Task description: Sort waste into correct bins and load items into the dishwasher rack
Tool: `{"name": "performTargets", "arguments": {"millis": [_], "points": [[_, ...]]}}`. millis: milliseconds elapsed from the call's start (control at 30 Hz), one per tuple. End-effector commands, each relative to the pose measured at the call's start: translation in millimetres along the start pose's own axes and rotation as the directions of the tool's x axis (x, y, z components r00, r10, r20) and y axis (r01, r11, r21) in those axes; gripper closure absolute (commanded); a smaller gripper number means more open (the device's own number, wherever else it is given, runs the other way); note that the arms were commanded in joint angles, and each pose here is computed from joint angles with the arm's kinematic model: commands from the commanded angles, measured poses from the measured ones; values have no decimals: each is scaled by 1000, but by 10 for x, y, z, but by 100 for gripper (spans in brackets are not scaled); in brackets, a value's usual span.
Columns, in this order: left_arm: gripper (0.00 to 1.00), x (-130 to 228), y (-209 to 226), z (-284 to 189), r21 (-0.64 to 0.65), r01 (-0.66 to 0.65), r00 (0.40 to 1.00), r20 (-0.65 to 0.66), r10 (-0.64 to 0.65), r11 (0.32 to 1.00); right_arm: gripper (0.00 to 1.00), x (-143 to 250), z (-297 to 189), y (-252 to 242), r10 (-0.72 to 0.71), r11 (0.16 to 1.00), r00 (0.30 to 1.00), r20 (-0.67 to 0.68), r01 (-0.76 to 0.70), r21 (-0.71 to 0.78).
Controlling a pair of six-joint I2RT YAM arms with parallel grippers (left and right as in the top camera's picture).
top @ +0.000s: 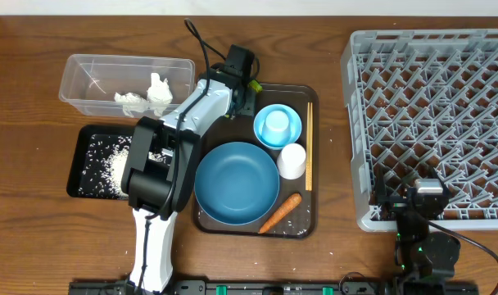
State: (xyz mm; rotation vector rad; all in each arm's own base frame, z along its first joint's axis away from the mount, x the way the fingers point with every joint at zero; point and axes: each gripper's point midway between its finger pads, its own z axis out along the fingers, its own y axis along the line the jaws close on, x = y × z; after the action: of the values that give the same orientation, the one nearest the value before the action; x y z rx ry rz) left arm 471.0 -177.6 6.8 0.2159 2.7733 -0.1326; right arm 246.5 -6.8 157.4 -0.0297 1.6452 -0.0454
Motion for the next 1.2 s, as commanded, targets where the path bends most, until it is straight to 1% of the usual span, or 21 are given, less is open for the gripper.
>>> {"name": "performTargets", "arguments": {"millis": [0, 67, 100, 133, 333, 433, 533, 767, 933, 967, 1067, 1167], "points": [[72, 42, 19, 86, -14, -14, 1000, -14, 14, 1000, 1, 6, -2, 3, 13, 1000, 1000, 0, -13, -2], [81, 42, 17, 86, -14, -14, 1000, -14, 14, 1000, 1, 6, -2, 3, 13, 1000, 1000, 0, -13, -2], [89, 40, 17, 84, -14, -14, 1000, -14, 14, 1000, 1, 5, -2, 3, 13, 1000, 1000, 1, -13, -2], [94, 38, 16, 78, -14, -14, 1000, -13, 14, 1000, 1, 6, -2, 3, 13, 1000, 1000, 0, -13, -2], [94, -79, -7, -110, -4, 2, 1000, 30, -2, 1000, 1, 6, -2, 3, 13, 1000, 1000, 0, -13, -2], [94, -171, -25, -283, 4, 8, 998, 66, -9, 1000, 1, 6, -2, 3, 13, 1000, 1000, 0, -13, -2], [94, -259, -41, -488, 15, 41, 994, 103, -42, 999, 1, 6, -2, 3, 13, 1000, 1000, 0, -13, -2], [94, -500, -101, -1118, 62, 58, 972, 224, -71, 996, 1, 6, -2, 3, 13, 1000, 1000, 0, -13, -2], [94, -649, -65, -1581, 77, 68, 944, 318, -90, 995, 1, 6, -2, 3, 13, 1000, 1000, 0, -13, -2], [94, -680, -8, -1658, 69, 97, 934, 338, -114, 993, 1, 6, -2, 3, 13, 1000, 1000, 0, -13, -2], [94, -773, 310, -1877, 14, 234, 887, 407, -220, 972, 1, 5, -2, 3, 13, 1000, 1000, 1, -13, -2], [94, -797, 682, -1961, -11, 372, 836, 439, -330, 928, 1, 6, -2, 3, 13, 1000, 1000, 0, -13, -2]]}}
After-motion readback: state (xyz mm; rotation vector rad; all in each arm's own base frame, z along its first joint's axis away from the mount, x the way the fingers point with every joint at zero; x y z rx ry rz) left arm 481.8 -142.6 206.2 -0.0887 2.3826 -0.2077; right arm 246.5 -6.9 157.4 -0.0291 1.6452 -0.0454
